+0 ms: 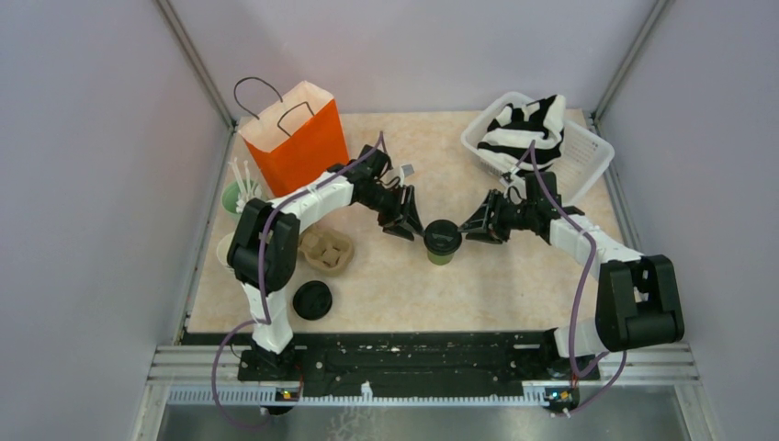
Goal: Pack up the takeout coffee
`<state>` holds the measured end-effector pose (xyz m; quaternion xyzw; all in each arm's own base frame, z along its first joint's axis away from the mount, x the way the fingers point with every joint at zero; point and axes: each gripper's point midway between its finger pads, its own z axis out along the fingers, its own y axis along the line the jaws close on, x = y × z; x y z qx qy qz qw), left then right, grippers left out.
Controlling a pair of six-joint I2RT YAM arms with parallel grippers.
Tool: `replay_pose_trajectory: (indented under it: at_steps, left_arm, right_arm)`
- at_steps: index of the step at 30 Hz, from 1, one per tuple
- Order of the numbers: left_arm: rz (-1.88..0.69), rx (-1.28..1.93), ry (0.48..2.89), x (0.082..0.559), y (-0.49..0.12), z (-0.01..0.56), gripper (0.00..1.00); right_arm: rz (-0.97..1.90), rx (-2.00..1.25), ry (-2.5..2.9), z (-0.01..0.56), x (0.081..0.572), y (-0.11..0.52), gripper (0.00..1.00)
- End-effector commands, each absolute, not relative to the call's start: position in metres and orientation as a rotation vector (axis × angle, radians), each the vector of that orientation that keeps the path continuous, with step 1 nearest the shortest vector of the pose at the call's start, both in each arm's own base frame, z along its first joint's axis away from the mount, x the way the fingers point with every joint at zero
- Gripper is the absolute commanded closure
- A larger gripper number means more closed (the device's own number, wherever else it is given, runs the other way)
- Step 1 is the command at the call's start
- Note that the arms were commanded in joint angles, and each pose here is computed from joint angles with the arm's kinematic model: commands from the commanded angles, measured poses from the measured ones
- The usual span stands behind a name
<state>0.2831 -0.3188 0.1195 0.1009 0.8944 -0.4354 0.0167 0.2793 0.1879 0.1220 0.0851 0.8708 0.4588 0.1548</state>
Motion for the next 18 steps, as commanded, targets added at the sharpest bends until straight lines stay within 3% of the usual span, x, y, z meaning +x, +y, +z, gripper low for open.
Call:
replay_pose_trajectory:
  at_steps: [1, 18]
  left_arm:
    - [-1.370, 0.344, 2.743, 0.292, -0.327, 0.123, 0.50]
    - [-1.032, 0.287, 2.975, 0.274, -0.302, 0.060, 0.60]
  right_arm:
    - [1.319, 0.229, 2.481, 0.121, 0.280, 0.190, 0.58]
    - [1.164, 0.394, 2.623, 0.059, 0.258, 0.173, 0.57]
